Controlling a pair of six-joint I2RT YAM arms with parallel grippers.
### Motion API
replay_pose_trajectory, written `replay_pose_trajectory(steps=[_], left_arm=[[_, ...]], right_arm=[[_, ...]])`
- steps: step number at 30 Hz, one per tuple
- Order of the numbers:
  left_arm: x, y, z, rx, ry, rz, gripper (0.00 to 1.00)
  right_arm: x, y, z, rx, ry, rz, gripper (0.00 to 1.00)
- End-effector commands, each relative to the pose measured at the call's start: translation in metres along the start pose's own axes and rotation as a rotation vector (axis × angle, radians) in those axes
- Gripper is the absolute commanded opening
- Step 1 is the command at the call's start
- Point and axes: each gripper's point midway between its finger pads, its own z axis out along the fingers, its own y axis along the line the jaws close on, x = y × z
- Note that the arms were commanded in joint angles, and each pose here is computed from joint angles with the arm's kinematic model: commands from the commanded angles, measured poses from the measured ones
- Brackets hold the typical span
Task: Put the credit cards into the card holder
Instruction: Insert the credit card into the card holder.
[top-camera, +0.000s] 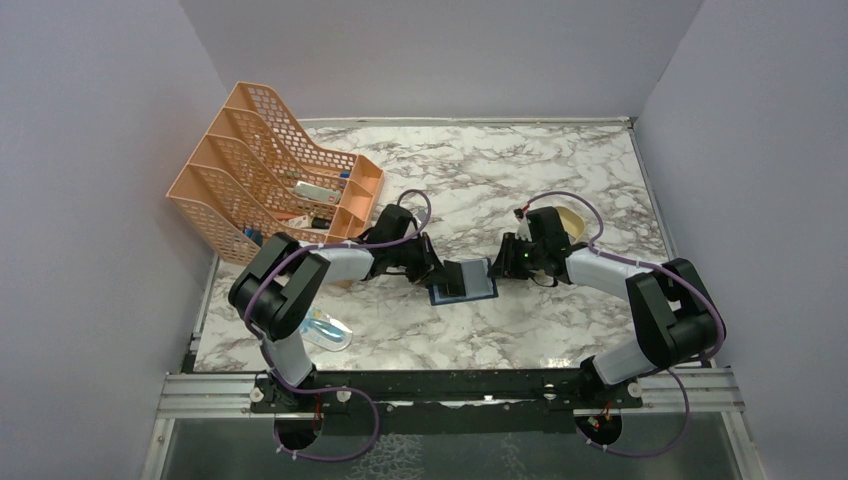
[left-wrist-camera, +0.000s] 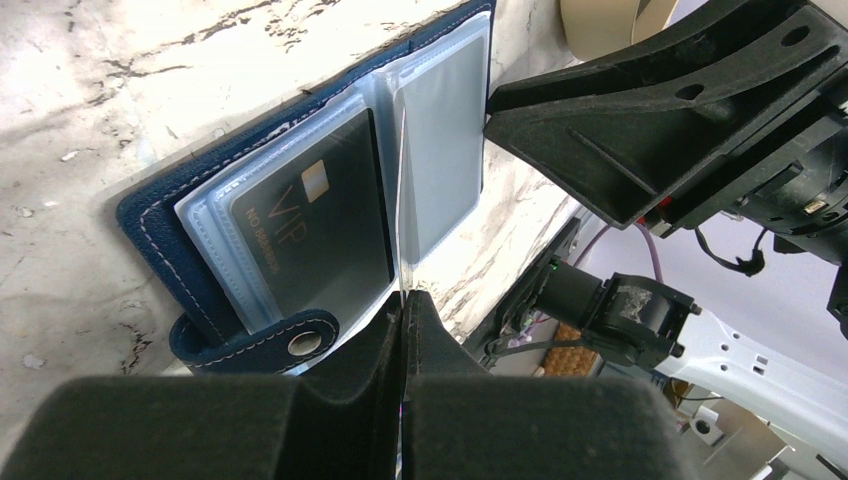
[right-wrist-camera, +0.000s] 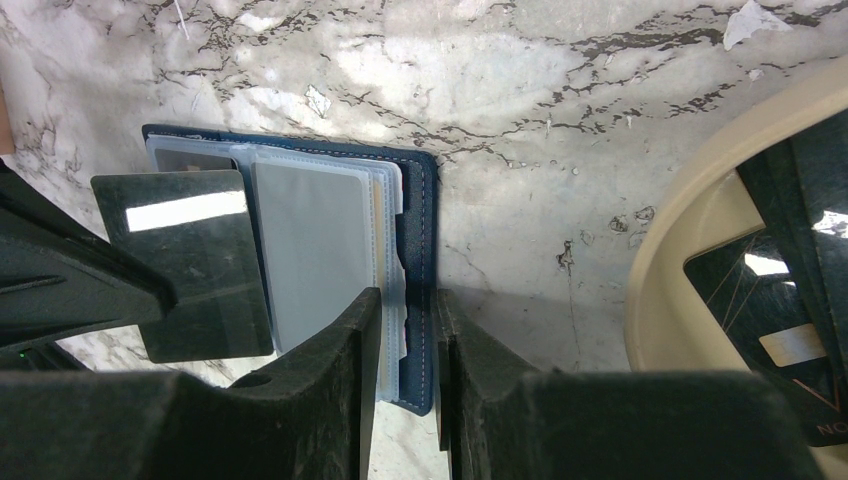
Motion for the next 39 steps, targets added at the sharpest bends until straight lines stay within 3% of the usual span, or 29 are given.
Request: replay_pose_trajectory(steps=[1,28,39], left_arm=[[0.006,0.006,0.004,-0.012,0.035,0.002,0.00],[0.001,-0.019,-0.006,0.001,0.037,0.035,0.00],[0.002,-0.011,0.000,-0.010,0.062,0.032,0.00]], right_arm=[[0.008,-0.002,0.002,0.005,0.020,-0.015,0.25],[0.007,-0.008,-0.001,0.042,0.012,-0.028,0.23],[0.008,-0.008,0.000,0.039,0.016,-0.029,0.22]])
